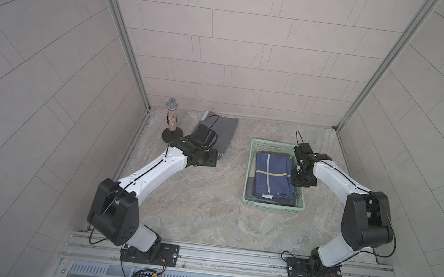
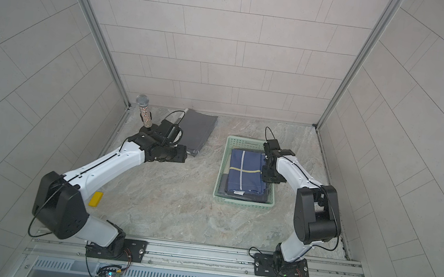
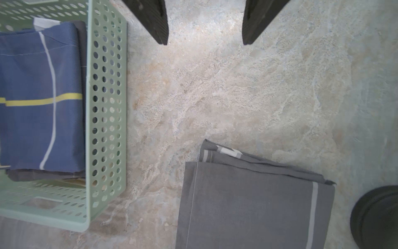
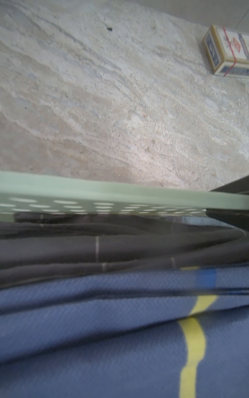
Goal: Put the folded pillowcase in the basket
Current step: Move the basket to the center of the board, then move the pillowcase to the center of the board.
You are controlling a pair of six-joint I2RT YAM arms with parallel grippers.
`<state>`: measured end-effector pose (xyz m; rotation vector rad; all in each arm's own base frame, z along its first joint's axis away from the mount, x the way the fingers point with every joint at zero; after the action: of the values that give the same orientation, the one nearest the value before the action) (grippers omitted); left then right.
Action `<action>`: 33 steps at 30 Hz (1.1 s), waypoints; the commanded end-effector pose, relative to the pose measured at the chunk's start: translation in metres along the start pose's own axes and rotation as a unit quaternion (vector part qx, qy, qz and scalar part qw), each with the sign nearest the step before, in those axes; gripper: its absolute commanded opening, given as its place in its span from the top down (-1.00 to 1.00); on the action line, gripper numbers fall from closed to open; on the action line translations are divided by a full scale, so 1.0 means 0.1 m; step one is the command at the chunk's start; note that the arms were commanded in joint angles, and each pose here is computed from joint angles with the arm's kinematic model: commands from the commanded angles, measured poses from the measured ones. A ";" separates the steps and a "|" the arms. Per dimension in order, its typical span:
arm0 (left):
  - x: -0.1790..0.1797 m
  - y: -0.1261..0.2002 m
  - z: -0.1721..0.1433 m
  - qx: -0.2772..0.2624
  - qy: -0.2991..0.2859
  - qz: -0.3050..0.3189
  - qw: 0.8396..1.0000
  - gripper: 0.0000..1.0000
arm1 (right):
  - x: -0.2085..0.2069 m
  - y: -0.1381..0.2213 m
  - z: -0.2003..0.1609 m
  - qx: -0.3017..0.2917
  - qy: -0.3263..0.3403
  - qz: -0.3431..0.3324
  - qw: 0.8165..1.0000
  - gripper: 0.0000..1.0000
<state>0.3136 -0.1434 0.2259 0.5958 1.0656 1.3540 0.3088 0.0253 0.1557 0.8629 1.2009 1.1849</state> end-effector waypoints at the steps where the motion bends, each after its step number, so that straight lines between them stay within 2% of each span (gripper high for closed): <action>1: 0.02 -0.13 0.14 0.000 -0.025 0.050 0.998 -0.26 | -0.12 0.17 0.04 -0.016 -0.005 -0.036 0.999 0.05; 3: 0.04 -0.28 0.26 0.006 -0.010 0.059 0.998 -0.26 | -0.09 0.24 0.02 -0.032 -0.016 -0.011 0.999 -0.20; 4: 0.06 -0.37 0.33 0.011 -0.001 0.064 0.998 -0.26 | -0.08 0.30 0.00 -0.047 -0.022 0.002 0.999 -0.26; 6: 0.07 -0.52 0.46 0.015 0.000 0.079 0.997 -0.23 | -0.08 0.45 -0.03 -0.078 -0.029 0.018 0.996 -0.28; 8: 0.06 -0.66 0.58 0.021 -0.006 0.095 0.995 -0.18 | -0.07 0.59 -0.07 -0.101 -0.036 0.040 0.993 -0.21; 9: 0.04 -0.75 0.64 0.027 -0.007 0.100 0.995 -0.11 | -0.05 0.64 -0.10 -0.111 -0.040 0.053 0.992 -0.15; 11: 0.04 -0.92 0.75 0.032 -0.009 0.116 0.993 0.21 | 0.00 0.73 -0.13 -0.132 -0.046 0.088 0.986 0.17; 13: 0.06 -1.10 0.87 0.042 -0.002 0.130 0.991 0.67 | 0.06 0.80 -0.17 -0.152 -0.051 0.126 0.979 0.64; 14: 0.07 -1.17 0.92 0.048 0.005 0.134 0.990 0.89 | 0.07 0.82 -0.18 -0.160 -0.051 0.137 0.976 0.78; 15: 0.08 -1.27 0.96 0.061 0.012 0.137 0.989 1.00 | 0.08 0.84 -0.19 -0.167 -0.051 0.144 0.974 0.89; 19: 0.12 -1.62 1.01 0.111 0.022 0.148 0.982 0.99 | 0.09 0.91 -0.18 -0.184 -0.051 0.160 0.968 1.00; 22: 0.18 -1.81 0.94 0.141 0.021 0.177 0.974 0.84 | 0.13 0.93 -0.17 -0.190 -0.055 0.182 0.963 1.00; 24: 0.23 -1.90 0.84 0.166 0.024 0.190 0.967 0.82 | 0.15 0.94 -0.17 -0.194 -0.058 0.194 0.960 1.00; 28: 0.28 -1.89 0.61 0.199 0.038 0.192 0.960 0.82 | 0.16 0.96 -0.19 -0.199 -0.061 0.203 0.957 1.00; 31: 0.27 -1.75 0.40 0.204 0.053 0.175 0.962 0.80 | 0.17 1.01 -0.20 -0.207 -0.064 0.213 0.953 1.00; 33: 0.28 -1.63 0.20 0.209 0.083 0.147 0.963 0.81 | 0.19 1.08 -0.22 -0.216 -0.061 0.218 0.950 1.00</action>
<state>0.4445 -0.1403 0.0993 0.9619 1.3078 1.5020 0.2700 0.0602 0.2394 0.8795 0.6686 1.6134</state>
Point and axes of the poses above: each gripper's point midway between its finger pads, its own y axis back along the fingers, its own x axis along the line the jaws close on, z = x × y, the point moved 8 cm from there along y, back along the fingers, and after that the axes turned 11 degrees about y, right-handed, at the moved point
